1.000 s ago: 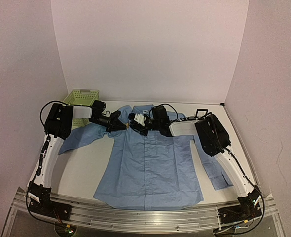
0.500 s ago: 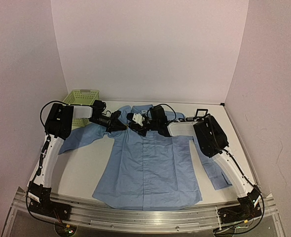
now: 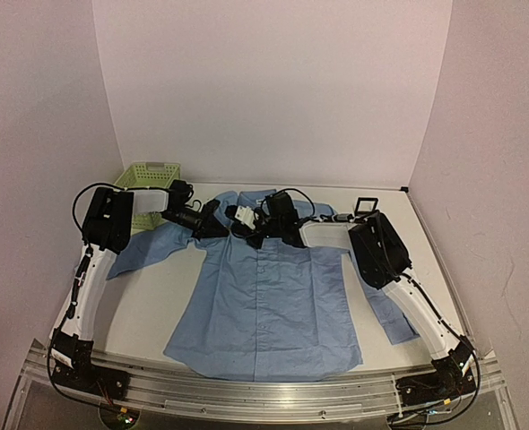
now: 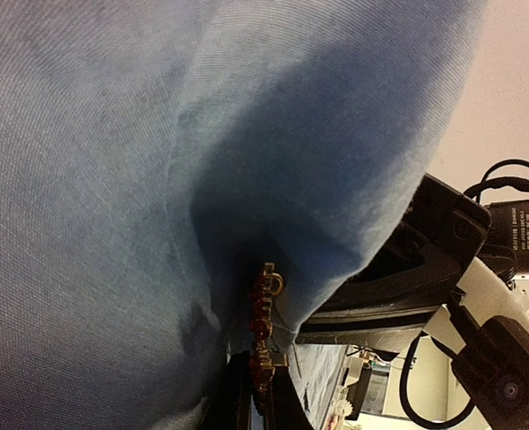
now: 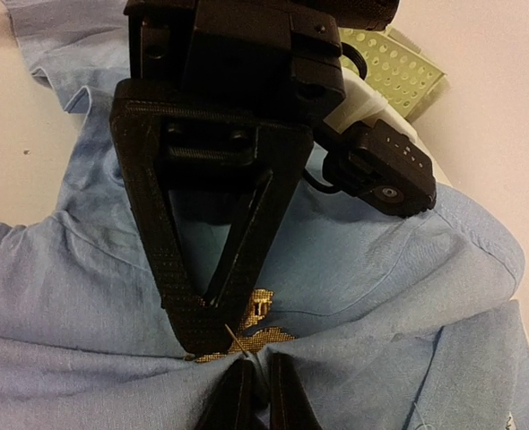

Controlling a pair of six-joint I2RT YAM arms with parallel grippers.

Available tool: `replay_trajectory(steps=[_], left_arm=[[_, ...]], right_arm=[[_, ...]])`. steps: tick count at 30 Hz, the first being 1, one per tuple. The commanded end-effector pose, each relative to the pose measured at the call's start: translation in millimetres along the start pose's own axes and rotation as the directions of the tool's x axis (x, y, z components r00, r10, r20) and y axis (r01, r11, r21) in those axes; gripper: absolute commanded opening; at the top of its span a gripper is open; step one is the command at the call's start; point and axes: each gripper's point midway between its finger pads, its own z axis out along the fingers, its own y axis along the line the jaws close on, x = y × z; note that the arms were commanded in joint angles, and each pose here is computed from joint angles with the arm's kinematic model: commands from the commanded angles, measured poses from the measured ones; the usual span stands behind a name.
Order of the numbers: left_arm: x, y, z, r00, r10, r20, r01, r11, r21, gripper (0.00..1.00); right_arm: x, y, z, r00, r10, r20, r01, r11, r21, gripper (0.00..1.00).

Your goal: Pin the brooch onto the clothing

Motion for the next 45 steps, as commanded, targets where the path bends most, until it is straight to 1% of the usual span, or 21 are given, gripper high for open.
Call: replay_trajectory(steps=[1,7,10,14,16,21,23,26,29,32,35,37,39,41,43,45], left_arm=[[35.5,48.9,32.8,0.996,0.012,-0.09,-0.014,1.0,-0.018,0.0],[38.3,43.6,28.7,0.995,0.034,-0.09,-0.03,0.999,0.044,0.0],[37.5,43.2,29.2,0.995,0.052,-0.085,-0.048,0.998,0.049,0.0],[37.6,48.4,31.1,0.993,0.085,-0.086,-0.082,0.996,0.029,0.03],[37.2,46.7,29.7,0.989,0.121,-0.089,-0.119,0.992,0.027,0.06],[38.2,44.1,25.6,0.954,0.282,-0.106,-0.283,0.959,0.007,0.21],[39.2,42.2,25.1,0.948,0.302,-0.103,-0.301,0.953,0.024,0.24],[38.1,35.2,24.9,0.939,0.333,-0.091,-0.328,0.943,0.059,0.26],[33.3,30.1,20.7,0.938,0.337,-0.081,-0.332,0.941,0.066,0.29],[32.8,21.7,11.7,0.942,0.33,-0.063,-0.324,0.942,0.085,0.36],[35.9,12.9,7.2,0.943,0.329,-0.056,-0.323,0.941,0.096,0.45],[35.6,18.0,6.6,0.951,0.303,-0.063,-0.299,0.952,0.063,0.47],[29.3,32.5,3.4,0.97,0.237,-0.056,-0.238,0.971,-0.016,0.48],[23.5,43.6,-1.8,0.99,0.135,-0.032,-0.137,0.988,-0.069,0.47],[21.0,46.0,-6.0,0.999,0.037,-0.009,-0.037,0.996,-0.075,0.47],[18.1,40.9,-7.3,1.0,-0.006,0.012,0.007,0.998,-0.059,0.47]], right_arm=[[27.8,16.3,10.7,0.993,-0.042,-0.111,0.043,0.999,0.005,0.06],[41.5,24.1,7.3,0.982,-0.099,-0.164,0.097,0.995,-0.02,0.04],[37.8,27.9,7.3,0.984,-0.099,-0.146,0.094,0.995,-0.041,0.04],[33.0,26.4,11.3,0.987,-0.095,-0.132,0.092,0.995,-0.034,0.03],[35.9,26.0,11.9,0.985,-0.098,-0.141,0.095,0.995,-0.029,0.03],[40.2,23.5,11.7,0.983,-0.089,-0.162,0.088,0.996,-0.012,0.02],[40.4,23.8,12.8,0.983,-0.087,-0.163,0.087,0.996,-0.01,0.02],[41.3,22.2,13.2,0.982,-0.084,-0.168,0.084,0.996,-0.004,0.02],[43.3,23.0,12.1,0.981,-0.086,-0.175,0.086,0.996,-0.007,0.01],[44.5,23.8,11.4,0.979,-0.088,-0.181,0.088,0.996,-0.01,0.01],[45.3,25.3,11.3,0.978,-0.093,-0.185,0.092,0.996,-0.016,0.01],[46.0,25.5,11.1,0.978,-0.094,-0.186,0.092,0.996,-0.019,0.01],[45.9,26.4,10.9,0.978,-0.095,-0.186,0.093,0.995,-0.023,0.01],[45.7,26.8,10.5,0.978,-0.094,-0.185,0.091,0.995,-0.026,0.01],[46.3,26.9,10.3,0.978,-0.094,-0.187,0.09,0.996,-0.027,0.0],[46.0,27.1,10.3,0.978,-0.095,-0.187,0.092,0.995,-0.028,0.0]])
